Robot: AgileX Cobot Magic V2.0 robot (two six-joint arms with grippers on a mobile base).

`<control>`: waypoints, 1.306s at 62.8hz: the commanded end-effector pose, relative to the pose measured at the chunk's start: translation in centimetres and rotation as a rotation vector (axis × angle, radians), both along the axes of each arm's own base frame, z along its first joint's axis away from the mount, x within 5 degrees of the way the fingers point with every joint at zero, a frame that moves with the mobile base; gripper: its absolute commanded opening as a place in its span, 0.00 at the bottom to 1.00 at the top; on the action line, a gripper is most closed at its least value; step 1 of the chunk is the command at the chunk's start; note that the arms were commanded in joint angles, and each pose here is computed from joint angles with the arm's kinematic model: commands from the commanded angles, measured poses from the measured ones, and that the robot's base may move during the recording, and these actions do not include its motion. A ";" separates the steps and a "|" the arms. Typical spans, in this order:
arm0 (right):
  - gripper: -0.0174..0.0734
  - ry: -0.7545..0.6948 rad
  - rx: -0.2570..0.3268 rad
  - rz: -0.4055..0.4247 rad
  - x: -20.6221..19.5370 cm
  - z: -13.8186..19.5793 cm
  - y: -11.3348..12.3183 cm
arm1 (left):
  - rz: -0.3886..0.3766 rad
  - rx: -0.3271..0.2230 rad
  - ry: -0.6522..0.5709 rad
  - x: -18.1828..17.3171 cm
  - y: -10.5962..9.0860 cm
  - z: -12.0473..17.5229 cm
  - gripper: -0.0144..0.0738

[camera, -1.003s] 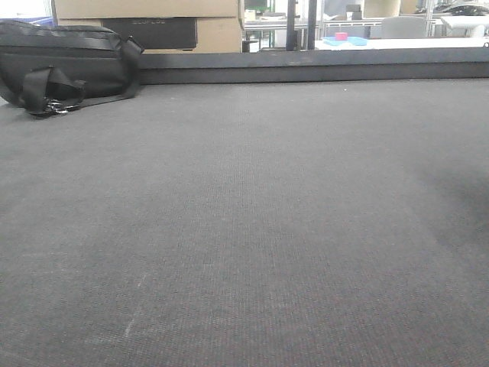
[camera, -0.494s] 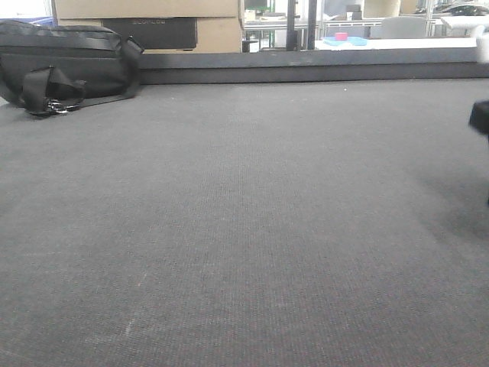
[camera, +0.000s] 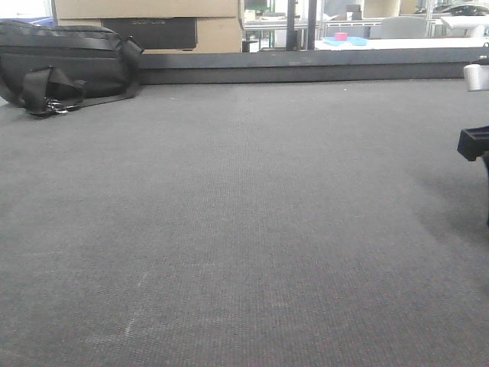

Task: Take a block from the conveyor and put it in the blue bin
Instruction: 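Lower the left gripper onto the green brick and close it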

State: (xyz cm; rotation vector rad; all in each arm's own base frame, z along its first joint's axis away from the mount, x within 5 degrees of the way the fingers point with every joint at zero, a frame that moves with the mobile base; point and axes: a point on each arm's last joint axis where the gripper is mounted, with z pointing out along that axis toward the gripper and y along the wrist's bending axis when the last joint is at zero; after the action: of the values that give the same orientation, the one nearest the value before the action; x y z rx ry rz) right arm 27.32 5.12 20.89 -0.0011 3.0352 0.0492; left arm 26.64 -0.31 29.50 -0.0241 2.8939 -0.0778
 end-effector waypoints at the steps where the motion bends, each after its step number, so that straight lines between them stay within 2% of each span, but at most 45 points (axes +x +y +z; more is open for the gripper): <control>1: 0.37 0.008 -0.015 0.005 -0.1 -0.1 -0.1 | 0.004 -0.010 -0.003 0.0 0.0 0.0 0.04; 7: 0.18 0.022 -0.017 0.005 -0.2 -0.1 -0.1 | 0.004 -0.010 -0.003 0.0 0.0 0.0 0.04; 10: 0.01 0.028 -0.023 0.008 -0.3 -0.1 -0.2 | 0.004 -0.010 -0.004 0.1 0.0 0.0 0.04; 23: 0.01 0.026 -0.023 0.005 -0.8 1.6 -0.3 | 0.016 -0.014 -0.038 0.4 0.2 0.7 0.04; 30: 0.01 -0.046 -0.005 0.003 -1.5 4.0 -0.4 | 0.064 -0.015 -0.067 0.7 1.6 1.7 0.04; 39: 0.01 -0.172 0.018 0.002 -3.1 7.1 -0.7 | 0.061 0.008 -0.044 0.8 3.7 1.2 0.04; 42: 0.01 -0.200 0.023 0.002 -3.5 7.8 -0.7 | 0.051 0.013 -0.032 1.0 4.1 0.8 0.04; 49: 0.01 -0.288 0.039 0.001 -4.7 9.7 -0.9 | -0.039 0.040 -0.010 1.8 4.5 -0.3 0.04; 52: 0.01 -0.306 0.043 0.001 -5.0 10.1 -1.0 | -0.045 0.041 -0.008 2.0 4.4 -0.5 0.04; 56: 0.01 -0.322 0.046 0.001 -5.3 10.4 -1.1 | -0.045 0.038 0.007 2.3 4.5 -1.0 0.10; 60: 0.01 -0.329 0.047 0.001 -5.4 10.6 -1.1 | -0.052 0.041 0.012 2.6 4.4 -1.4 0.22; 67: 0.01 -0.329 0.047 0.001 -5.4 10.6 -1.1 | -0.058 0.047 0.007 3.1 4.3 -1.9 0.50; 73: 0.01 -0.329 0.047 0.001 -5.4 10.6 -1.1 | -0.063 0.069 0.006 3.3 4.5 -2.4 0.66; 77: 0.01 -0.329 0.047 0.001 -5.4 10.6 -1.1 | -0.062 0.079 -0.016 3.5 4.6 -2.8 0.69; 82: 0.01 -0.332 0.047 0.001 -5.4 10.6 -1.1 | -0.060 0.077 -0.014 3.8 4.6 -4.2 0.68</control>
State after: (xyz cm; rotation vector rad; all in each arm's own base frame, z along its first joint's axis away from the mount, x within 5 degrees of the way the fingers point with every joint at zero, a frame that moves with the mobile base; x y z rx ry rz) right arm 21.91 4.11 31.18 -0.0009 2.7229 0.1209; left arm 30.12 4.40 26.23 0.0671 2.8924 0.0210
